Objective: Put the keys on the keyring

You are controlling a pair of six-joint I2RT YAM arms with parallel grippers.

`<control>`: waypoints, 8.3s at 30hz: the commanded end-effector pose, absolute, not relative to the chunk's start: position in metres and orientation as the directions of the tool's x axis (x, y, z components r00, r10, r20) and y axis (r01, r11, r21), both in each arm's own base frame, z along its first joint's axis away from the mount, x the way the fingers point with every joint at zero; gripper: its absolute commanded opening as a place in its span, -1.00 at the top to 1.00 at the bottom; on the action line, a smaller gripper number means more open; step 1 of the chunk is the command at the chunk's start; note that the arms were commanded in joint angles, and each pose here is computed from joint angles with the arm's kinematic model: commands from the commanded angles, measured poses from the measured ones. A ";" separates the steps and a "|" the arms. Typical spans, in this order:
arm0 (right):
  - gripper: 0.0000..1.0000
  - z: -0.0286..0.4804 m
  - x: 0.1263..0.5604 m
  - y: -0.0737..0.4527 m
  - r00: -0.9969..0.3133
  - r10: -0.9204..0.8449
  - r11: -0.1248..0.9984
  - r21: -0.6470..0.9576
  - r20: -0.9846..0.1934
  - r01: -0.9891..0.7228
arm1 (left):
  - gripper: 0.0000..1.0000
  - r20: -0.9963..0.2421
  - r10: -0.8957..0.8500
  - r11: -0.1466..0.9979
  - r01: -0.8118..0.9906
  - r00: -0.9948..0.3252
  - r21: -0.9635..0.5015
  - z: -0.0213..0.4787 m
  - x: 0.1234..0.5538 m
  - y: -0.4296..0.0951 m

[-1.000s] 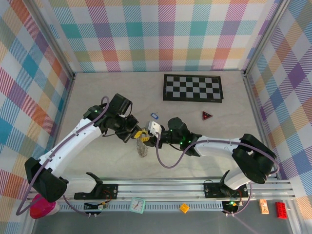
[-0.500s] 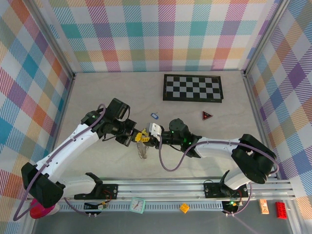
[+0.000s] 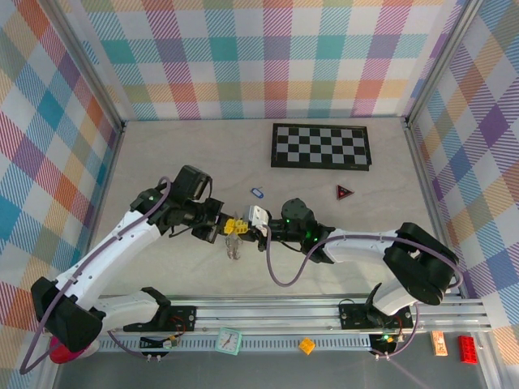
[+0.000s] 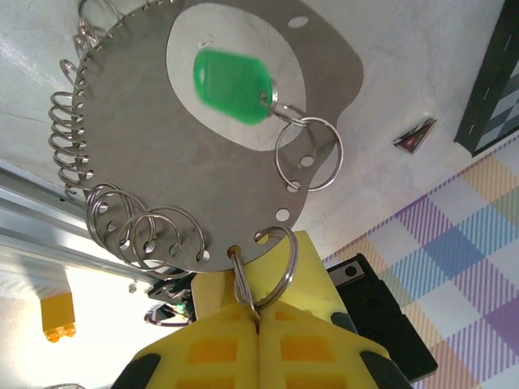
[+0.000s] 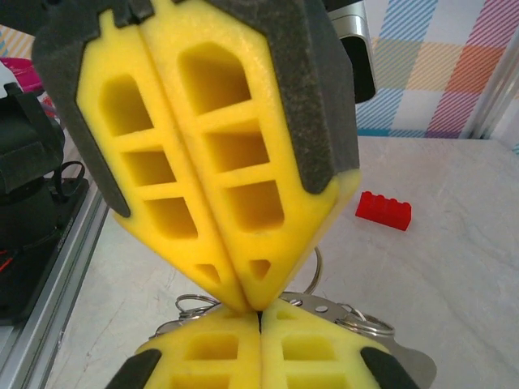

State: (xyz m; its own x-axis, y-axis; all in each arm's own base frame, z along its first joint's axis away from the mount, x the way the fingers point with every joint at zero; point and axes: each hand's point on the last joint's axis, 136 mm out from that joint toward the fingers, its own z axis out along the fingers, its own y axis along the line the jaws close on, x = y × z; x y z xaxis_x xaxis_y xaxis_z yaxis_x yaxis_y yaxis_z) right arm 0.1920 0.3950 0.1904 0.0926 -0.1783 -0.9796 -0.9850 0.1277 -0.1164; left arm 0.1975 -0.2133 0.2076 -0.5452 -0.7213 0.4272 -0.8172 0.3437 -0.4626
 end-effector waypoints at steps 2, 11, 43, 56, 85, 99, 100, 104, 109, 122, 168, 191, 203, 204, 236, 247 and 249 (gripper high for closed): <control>1.00 0.204 0.189 0.399 0.105 -0.115 0.122 -0.119 -0.988 -0.985 | 1.00 0.465 -0.716 0.304 -0.832 -0.520 -0.463 0.209 0.192 -0.214; 1.00 0.191 0.192 0.394 0.080 -0.192 0.144 -0.108 -0.978 -0.984 | -0.45 -0.034 -0.768 0.499 -0.565 -0.639 -0.658 0.251 0.228 -0.151; 1.00 0.213 0.181 0.385 0.100 -0.307 0.028 -0.114 -0.946 -0.993 | 0.43 -0.753 0.641 0.123 0.949 0.148 0.291 0.210 0.195 -0.216; 1.00 0.219 0.179 0.386 0.109 -0.297 0.012 -0.118 -0.948 -0.993 | 0.78 -0.730 0.667 0.085 0.958 0.149 0.273 0.198 0.199 -0.218; 0.47 0.219 0.188 0.353 -0.014 -0.238 0.078 -0.004 -0.971 -0.997 | 1.00 -0.986 0.165 0.324 0.942 0.039 0.091 0.260 0.197 -0.241; 0.46 0.229 0.181 0.353 -0.010 -0.193 0.049 0.001 -0.981 -0.999 | 1.00 -0.976 0.191 0.258 0.954 0.102 0.150 0.257 0.189 -0.245; 0.46 0.230 0.180 0.353 -0.010 -0.189 0.044 0.002 -0.982 -0.999 | 1.00 -0.976 0.194 0.252 0.956 0.103 0.151 0.256 0.189 -0.245; 0.46 0.234 0.179 0.354 -0.003 -0.174 0.040 -0.004 -0.985 -0.999 | 1.00 -0.973 0.203 0.234 0.959 0.113 0.160 0.255 0.187 -0.247; 0.47 0.237 0.179 0.353 0.005 -0.163 0.044 -0.012 -0.987 -0.999 | 1.00 -0.969 0.215 0.225 0.959 0.124 0.173 0.253 0.187 -0.247; 0.58 0.238 0.170 0.355 0.003 -0.153 -0.010 -0.001 -0.988 -1.000 | 1.00 -0.963 0.234 0.212 0.960 0.134 0.185 0.251 0.188 -0.250; 0.73 0.224 0.170 0.359 0.006 -0.166 -0.013 -0.004 -0.986 -1.000 | 1.00 -0.969 0.223 0.180 0.972 0.107 0.149 0.249 0.186 -0.259; 1.00 0.196 0.180 0.354 -0.024 -0.254 0.054 0.011 -0.967 -0.998 | -0.07 -0.967 0.250 0.298 0.946 0.054 0.130 0.244 0.195 -0.248; 1.00 0.195 0.183 0.349 -0.021 -0.339 0.070 -0.003 -0.941 -0.998 | 0.25 -0.955 0.294 0.503 0.855 -0.027 0.131 0.250 0.199 -0.210; 1.00 0.195 0.183 0.349 -0.021 -0.345 0.067 -0.003 -0.938 -0.998 | 0.36 -0.953 0.301 0.503 0.855 -0.039 0.124 0.248 0.197 -0.208; 1.00 0.207 0.180 0.350 0.011 -0.400 0.024 -0.023 -0.916 -0.999 | 1.00 -0.878 0.464 0.229 0.973 -0.117 -0.009 0.198 0.174 -0.237; 1.00 0.211 0.178 0.351 0.022 -0.396 0.016 -0.031 -0.918 -0.999 | 0.80 -0.872 0.476 0.212 0.977 -0.110 -0.008 0.191 0.175 -0.239; 1.00 0.211 0.178 0.351 0.023 -0.395 0.014 -0.031 -0.919 -0.999 | 0.68 -0.875 0.473 0.211 0.977 -0.102 0.000 0.192 0.177 -0.240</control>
